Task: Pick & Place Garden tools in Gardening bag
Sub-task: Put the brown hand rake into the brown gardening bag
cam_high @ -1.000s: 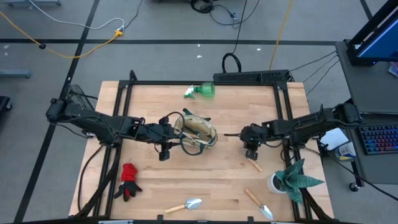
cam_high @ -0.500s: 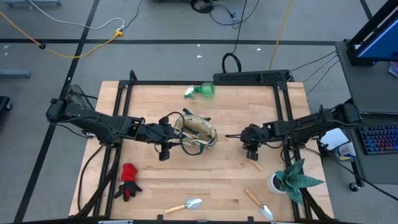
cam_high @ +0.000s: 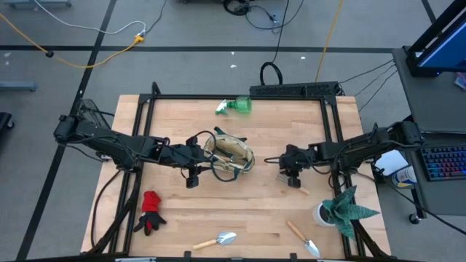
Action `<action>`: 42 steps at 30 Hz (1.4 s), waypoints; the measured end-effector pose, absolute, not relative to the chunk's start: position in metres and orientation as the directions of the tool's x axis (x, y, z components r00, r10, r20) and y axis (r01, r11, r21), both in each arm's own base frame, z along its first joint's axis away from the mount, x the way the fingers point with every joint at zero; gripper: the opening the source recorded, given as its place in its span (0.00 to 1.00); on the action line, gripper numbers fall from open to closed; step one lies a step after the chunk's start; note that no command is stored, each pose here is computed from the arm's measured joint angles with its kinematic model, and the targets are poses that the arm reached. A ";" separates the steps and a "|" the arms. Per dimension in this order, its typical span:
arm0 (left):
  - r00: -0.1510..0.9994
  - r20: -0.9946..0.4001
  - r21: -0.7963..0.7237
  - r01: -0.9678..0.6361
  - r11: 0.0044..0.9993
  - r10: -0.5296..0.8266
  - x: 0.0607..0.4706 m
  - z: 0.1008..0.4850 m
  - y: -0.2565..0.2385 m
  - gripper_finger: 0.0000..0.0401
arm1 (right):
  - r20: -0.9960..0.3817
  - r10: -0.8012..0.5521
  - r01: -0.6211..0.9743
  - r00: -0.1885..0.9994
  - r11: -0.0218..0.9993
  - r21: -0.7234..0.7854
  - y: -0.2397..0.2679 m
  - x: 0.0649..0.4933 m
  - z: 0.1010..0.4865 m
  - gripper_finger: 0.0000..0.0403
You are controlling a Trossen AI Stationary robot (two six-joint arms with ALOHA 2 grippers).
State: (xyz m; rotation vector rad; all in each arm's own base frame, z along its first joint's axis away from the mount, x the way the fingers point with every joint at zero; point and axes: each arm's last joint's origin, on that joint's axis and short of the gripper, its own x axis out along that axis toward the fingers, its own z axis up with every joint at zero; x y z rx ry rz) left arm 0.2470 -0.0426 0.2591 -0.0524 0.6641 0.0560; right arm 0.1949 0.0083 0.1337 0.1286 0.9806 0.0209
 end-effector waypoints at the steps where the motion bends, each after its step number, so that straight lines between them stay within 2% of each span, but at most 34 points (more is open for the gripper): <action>1: 0.786 -0.617 -0.031 -0.069 0.997 0.035 0.247 0.259 -0.043 0.32 | -0.827 0.076 0.031 0.557 0.993 0.112 0.008 0.195 0.134 0.21; 14: 0.786 -0.617 -0.035 -0.072 0.997 0.035 0.247 0.259 -0.043 0.32 | -0.797 0.079 -0.017 0.599 0.996 0.086 0.009 0.199 0.137 0.21; 23: 0.786 -0.617 -0.035 -0.072 0.997 0.036 0.247 0.259 -0.042 0.32 | -0.809 0.130 -0.046 0.573 0.991 0.127 0.010 0.191 0.126 0.21; 30: 0.786 -0.617 -0.034 -0.072 0.997 0.036 0.247 0.259 -0.042 0.32 | -0.718 0.137 -0.089 0.683 0.991 0.104 0.010 0.193 0.125 0.21; 42: 0.786 -0.617 -0.039 -0.076 0.996 0.036 0.247 0.259 -0.042 0.32 | -0.687 0.131 -0.048 0.715 0.989 0.138 0.010 0.196 0.127 0.21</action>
